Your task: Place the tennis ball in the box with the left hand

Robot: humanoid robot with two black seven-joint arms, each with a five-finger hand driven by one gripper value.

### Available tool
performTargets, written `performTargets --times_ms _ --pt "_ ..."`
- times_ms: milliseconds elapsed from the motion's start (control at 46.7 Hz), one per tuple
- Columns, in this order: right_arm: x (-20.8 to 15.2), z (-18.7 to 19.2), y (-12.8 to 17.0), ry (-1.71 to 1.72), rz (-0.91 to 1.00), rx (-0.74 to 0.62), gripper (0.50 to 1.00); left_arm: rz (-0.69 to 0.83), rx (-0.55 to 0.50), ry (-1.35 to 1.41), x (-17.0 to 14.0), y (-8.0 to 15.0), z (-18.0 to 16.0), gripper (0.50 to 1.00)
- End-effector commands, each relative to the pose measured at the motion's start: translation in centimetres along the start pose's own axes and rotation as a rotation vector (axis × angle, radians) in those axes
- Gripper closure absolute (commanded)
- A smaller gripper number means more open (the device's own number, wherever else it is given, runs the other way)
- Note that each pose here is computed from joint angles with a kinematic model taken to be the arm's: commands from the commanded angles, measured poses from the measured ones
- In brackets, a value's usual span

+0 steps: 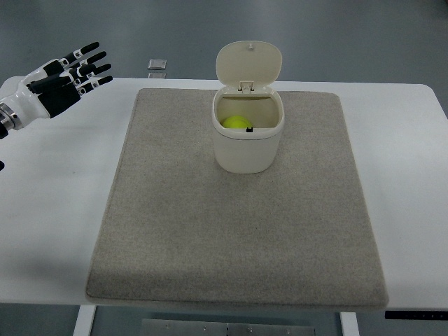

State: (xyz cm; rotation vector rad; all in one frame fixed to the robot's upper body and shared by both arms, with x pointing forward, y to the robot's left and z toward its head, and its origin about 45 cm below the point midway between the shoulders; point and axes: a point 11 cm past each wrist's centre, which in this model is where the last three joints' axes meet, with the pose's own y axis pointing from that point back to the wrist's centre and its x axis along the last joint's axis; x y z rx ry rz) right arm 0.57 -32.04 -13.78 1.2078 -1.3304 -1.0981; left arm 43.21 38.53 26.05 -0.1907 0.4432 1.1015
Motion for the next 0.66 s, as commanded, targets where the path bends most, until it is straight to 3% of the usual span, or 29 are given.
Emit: performTargets --times_ms 0,642 --pt "0.00 -0.01 0.00 -0.001 0.000 0.000 0.597 -0.015 0.001 0.037 -0.58 -0.61 -0.80 0.508" --pt "-0.09 0.12 0.01 -0.005 0.002 0.002 0.597 -0.032 0.005 0.111 -1.14 -0.89 -1.05 0.508"
